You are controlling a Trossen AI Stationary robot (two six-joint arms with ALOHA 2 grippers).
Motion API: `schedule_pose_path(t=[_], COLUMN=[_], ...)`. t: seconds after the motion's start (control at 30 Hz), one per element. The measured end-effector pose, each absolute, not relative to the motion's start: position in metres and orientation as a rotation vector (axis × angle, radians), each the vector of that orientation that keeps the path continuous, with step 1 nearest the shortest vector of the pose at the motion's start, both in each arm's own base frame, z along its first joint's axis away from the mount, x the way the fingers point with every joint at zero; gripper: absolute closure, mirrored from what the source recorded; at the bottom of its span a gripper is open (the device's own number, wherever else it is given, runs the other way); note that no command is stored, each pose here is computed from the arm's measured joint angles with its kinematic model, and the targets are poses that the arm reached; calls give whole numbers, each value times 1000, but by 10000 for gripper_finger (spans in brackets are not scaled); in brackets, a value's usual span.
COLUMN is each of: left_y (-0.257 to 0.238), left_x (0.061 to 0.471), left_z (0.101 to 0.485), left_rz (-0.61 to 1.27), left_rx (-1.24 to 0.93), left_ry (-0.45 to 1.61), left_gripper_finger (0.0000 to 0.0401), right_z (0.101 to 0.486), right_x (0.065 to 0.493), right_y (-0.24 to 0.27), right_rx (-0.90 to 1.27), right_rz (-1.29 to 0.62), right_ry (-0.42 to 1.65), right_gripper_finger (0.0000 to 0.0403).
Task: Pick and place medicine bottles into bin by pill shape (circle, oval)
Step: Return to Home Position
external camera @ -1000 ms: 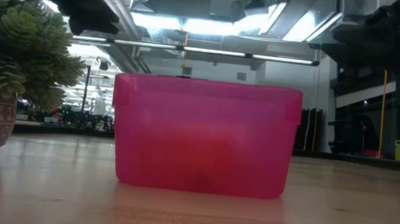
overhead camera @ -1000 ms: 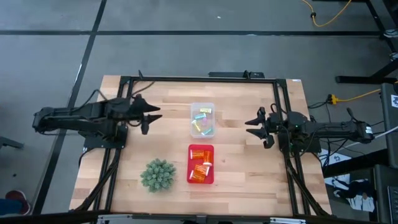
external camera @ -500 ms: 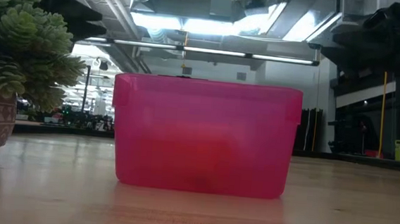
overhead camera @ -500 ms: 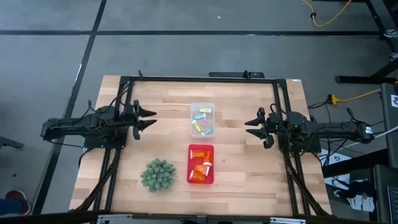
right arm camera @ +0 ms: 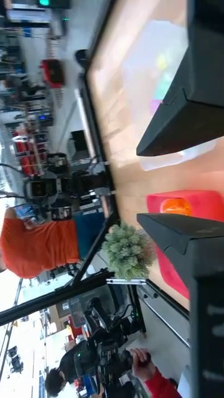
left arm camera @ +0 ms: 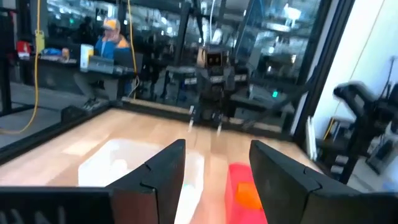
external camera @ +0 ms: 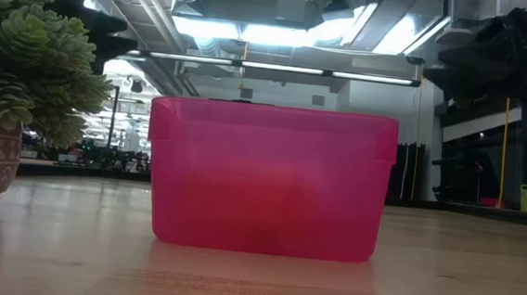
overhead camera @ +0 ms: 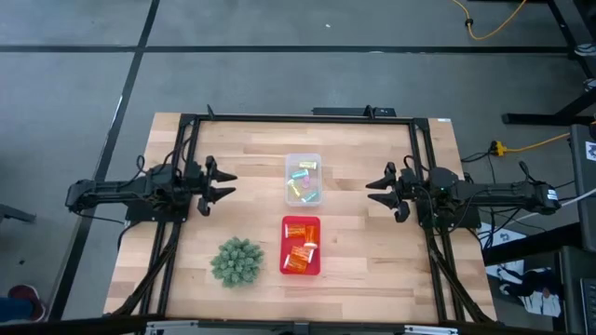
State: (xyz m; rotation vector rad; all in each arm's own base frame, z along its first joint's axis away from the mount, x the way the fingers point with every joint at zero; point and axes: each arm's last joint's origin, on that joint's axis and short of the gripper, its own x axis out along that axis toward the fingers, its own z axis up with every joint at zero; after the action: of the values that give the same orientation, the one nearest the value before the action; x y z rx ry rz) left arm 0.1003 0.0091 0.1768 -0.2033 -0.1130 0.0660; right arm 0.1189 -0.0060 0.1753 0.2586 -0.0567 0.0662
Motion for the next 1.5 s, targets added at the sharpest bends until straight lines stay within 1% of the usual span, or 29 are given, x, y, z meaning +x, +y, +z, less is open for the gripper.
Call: schedule_pose_path(t=[0.23,0.47,0.6,0.8,1.0,1.2,1.5], left_y=[9,9,9,9,9,9,9], left_x=[101,101,101,101,101,101,101], left_z=[170,170,170,170,170,170,170], left_rz=[78,79,79,79,79,79,79], left_rx=[-202,-203,-204,-204,-204,-204,-204], left_ry=[-41,-42,-42,-42,-42,-42,-42], left_gripper_finger=[228,228,228,228,228,228,228], right_z=[168,169,170,164,161,168,168], right_x=[119,118,116,111,104,99,99], right_y=[-6,-6,-6,-6,-5,-5,-5], right_rx=[337,256,254,288,270,231,226], right_rz=[55,56,57,32,30,38,38], right_ry=[18,4,-6,54,74,14,11], right_gripper_finger=[241,241,241,241,241,241,241])
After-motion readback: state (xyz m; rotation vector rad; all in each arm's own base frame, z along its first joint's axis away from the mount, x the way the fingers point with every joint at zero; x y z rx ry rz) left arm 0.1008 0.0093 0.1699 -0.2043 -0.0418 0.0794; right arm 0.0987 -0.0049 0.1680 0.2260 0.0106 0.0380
